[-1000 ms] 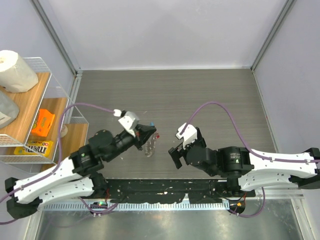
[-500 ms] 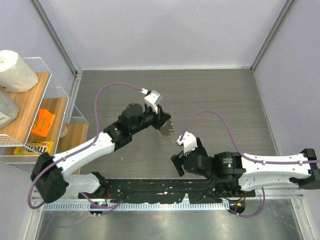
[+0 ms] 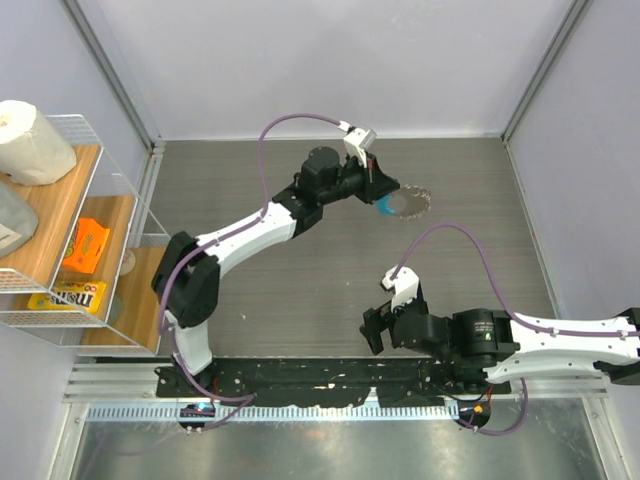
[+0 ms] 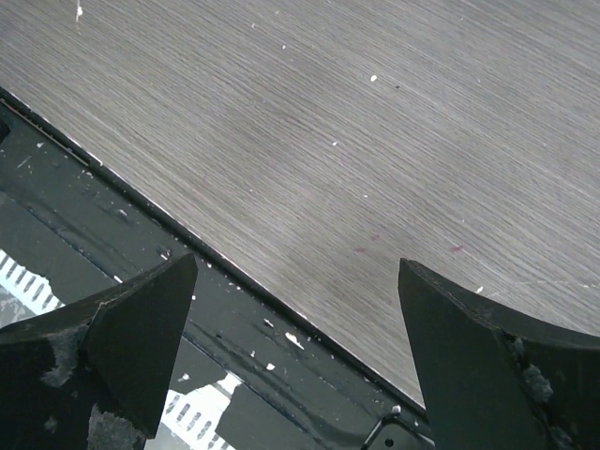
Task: Put the keys on the keyring
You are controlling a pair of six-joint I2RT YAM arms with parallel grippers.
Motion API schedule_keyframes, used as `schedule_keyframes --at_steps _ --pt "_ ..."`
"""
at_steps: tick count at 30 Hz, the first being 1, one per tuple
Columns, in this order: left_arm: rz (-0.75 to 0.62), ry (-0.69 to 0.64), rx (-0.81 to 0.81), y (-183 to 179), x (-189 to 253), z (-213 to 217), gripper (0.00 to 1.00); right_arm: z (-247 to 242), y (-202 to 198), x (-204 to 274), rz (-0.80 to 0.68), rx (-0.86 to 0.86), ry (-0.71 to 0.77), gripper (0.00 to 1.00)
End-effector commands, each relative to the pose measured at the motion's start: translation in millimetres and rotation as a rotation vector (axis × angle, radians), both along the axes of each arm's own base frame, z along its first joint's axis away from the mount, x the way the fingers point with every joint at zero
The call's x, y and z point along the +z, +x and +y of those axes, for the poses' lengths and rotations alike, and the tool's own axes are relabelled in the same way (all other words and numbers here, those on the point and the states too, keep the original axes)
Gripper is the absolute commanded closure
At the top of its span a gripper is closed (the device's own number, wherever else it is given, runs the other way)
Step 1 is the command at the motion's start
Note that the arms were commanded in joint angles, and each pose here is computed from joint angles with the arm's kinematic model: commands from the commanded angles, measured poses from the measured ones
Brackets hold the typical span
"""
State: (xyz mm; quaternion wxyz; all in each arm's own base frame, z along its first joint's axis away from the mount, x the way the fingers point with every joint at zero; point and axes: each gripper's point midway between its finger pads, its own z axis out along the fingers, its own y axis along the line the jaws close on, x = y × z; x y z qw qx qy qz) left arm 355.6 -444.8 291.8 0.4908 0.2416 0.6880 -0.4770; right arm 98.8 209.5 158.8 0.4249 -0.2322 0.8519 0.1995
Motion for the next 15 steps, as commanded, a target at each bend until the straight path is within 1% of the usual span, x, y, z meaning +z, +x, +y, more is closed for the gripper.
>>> schedule_keyframes --at_steps 1,3,7,11,15 --pt "-0.001 -0.143 -0.056 18 27 -9 1.00 -2 2 3 0.013 -0.042 0.050 0.05" --pt "0.029 -0.140 -0.068 26 13 -11 1.00 -2 2 3 0.011 -0.041 0.048 0.05" --pt "0.105 -0.111 -0.092 27 -34 -8 1.00 1 1 2 0.018 -0.033 0.043 0.05" --pt "0.193 -0.052 -0.090 12 -83 6 1.00 4 -1 1 0.021 -0.018 0.037 0.05" --pt "0.262 -0.002 -0.081 -13 -117 26 1.00 7 0 2 0.018 -0.020 0.032 0.05"
